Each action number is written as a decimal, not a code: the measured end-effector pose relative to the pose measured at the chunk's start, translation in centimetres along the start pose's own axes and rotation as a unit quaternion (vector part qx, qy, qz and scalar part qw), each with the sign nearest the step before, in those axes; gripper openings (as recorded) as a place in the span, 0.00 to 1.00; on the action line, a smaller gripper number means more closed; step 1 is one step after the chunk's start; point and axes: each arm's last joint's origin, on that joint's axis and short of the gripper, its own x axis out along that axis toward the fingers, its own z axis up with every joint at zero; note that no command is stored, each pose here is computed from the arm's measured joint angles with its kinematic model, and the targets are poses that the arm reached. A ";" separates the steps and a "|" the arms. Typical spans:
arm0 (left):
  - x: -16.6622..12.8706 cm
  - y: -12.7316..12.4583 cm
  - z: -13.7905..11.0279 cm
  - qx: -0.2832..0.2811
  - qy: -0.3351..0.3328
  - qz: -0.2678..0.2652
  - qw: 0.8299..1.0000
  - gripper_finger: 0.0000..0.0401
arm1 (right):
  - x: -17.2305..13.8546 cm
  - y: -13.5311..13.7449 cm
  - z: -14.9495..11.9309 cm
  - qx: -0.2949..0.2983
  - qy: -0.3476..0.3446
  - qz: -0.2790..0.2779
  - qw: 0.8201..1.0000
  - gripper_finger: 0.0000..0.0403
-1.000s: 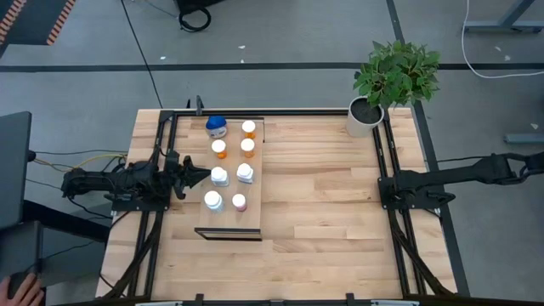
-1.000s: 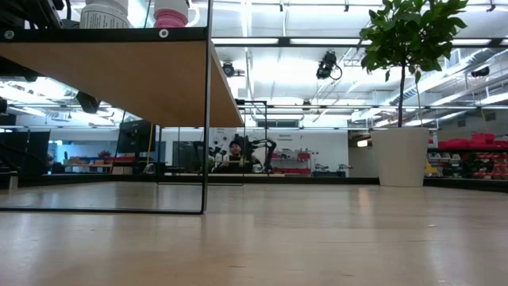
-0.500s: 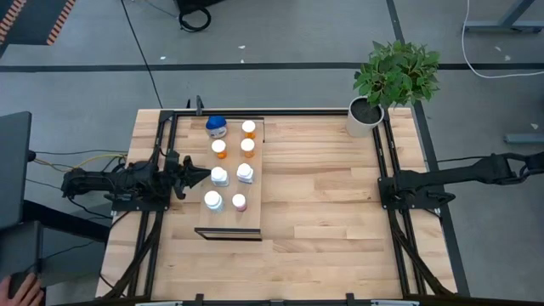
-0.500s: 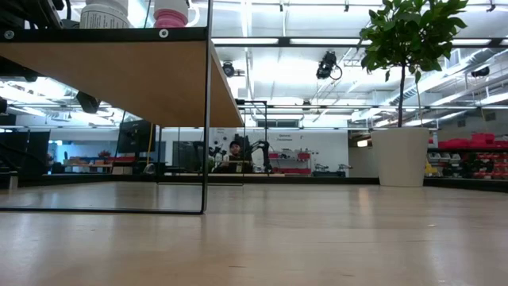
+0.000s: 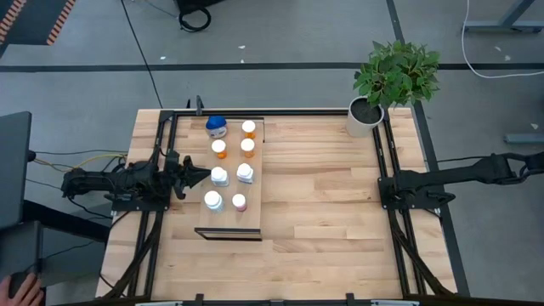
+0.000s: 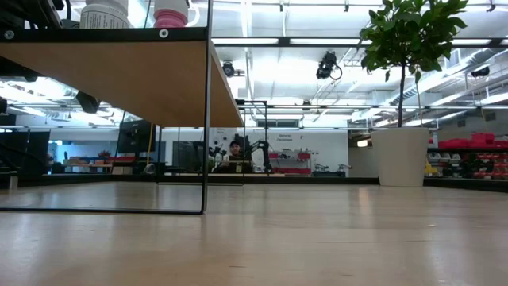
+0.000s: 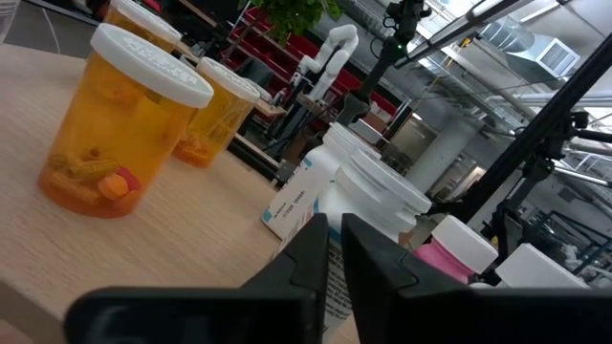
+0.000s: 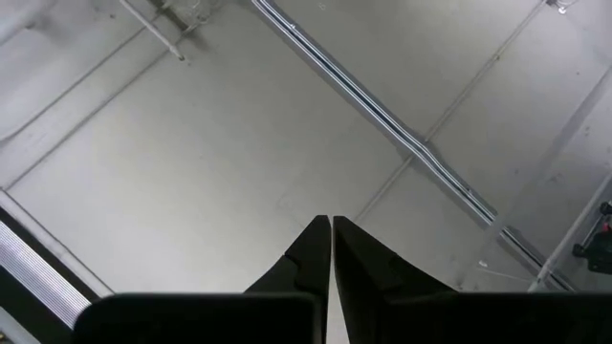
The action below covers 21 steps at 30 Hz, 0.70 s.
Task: Pick and place medicine bottles onto shelf by color
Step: Return to Home Position
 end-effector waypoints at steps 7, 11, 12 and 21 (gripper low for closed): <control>0.0 0.0 0.0 0.000 0.000 0.000 1.000 0.09 | 0.0 0.0 0.0 0.000 0.000 0.000 1.000 0.06; 0.0 0.0 0.0 0.000 0.000 0.000 1.000 0.11 | 0.0 0.0 0.0 0.000 0.000 0.000 1.000 0.06; 0.0 0.0 0.0 0.000 0.000 0.000 1.000 0.11 | 0.0 0.0 0.0 0.000 0.000 0.000 1.000 0.06; 0.0 0.0 0.0 0.000 0.000 0.000 1.000 0.08 | 0.0 0.0 0.0 0.000 0.000 0.000 1.000 0.06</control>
